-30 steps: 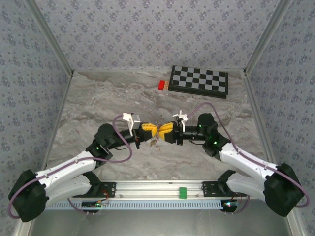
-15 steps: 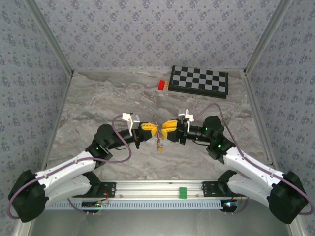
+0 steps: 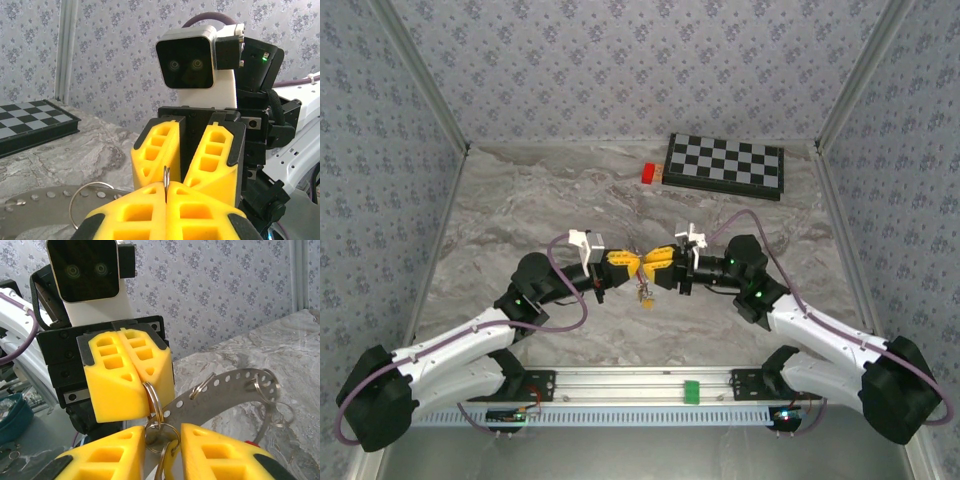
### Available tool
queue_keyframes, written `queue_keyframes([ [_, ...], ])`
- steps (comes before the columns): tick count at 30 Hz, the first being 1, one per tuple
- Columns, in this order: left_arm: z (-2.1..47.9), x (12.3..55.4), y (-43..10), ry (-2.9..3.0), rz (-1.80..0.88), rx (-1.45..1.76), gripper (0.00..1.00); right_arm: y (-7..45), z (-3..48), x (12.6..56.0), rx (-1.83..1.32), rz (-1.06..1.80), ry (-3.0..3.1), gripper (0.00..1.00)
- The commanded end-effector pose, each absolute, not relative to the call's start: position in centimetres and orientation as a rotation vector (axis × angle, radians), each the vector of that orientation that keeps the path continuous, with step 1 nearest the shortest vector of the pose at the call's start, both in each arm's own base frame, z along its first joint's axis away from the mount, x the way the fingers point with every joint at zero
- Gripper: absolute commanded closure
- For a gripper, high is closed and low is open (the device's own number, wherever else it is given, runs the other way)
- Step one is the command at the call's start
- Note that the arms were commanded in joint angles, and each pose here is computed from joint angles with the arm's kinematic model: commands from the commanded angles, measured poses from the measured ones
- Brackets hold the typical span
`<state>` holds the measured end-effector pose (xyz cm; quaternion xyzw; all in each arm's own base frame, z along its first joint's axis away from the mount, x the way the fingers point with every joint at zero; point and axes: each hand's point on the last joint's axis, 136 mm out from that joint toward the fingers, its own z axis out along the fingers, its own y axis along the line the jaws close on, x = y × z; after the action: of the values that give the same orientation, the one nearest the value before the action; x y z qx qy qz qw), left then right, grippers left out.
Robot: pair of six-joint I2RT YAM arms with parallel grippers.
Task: Put the keys on the keyring
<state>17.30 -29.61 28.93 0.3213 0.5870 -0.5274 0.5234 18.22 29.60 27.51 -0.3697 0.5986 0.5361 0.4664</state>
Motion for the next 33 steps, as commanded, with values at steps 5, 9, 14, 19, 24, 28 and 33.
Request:
queue_keyframes([
  [5, 30.5, 17.0, -29.8, 1.342, -1.281, 0.764, 1.00, 30.0, 30.4, 17.8, -0.933, 1.328, 1.367, 0.78],
  [9, 30.4, 16.9, -29.8, 1.344, -1.284, 0.767, 1.00, 30.2, 30.5, 17.8, -0.943, 1.334, 1.364, 0.93],
  [14, 30.5, 16.9, -29.6, 1.345, -1.272, 0.767, 1.00, 30.2, 29.9, 17.7, -0.960, 1.324, 1.390, 1.00],
  [19, 29.9, 17.1, -29.4, 1.402, -1.226, 0.788, 0.92, 29.8, 28.9, 17.7, -1.012, 1.259, 1.458, 1.00],
  [24, 29.2, 16.9, -29.1, 1.443, -1.203, 0.837, 0.78, 29.6, 27.4, 17.6, -1.104, 1.199, 1.565, 1.00],
  [28, 28.5, 16.6, -28.8, 1.475, -1.178, 0.895, 0.72, 29.5, 26.2, 17.2, -1.180, 1.171, 1.643, 1.00],
  [33, 27.1, 16.3, -28.6, 1.528, -1.137, 0.968, 0.71, 29.6, 24.9, 17.0, -1.288, 1.126, 1.720, 1.00],
])
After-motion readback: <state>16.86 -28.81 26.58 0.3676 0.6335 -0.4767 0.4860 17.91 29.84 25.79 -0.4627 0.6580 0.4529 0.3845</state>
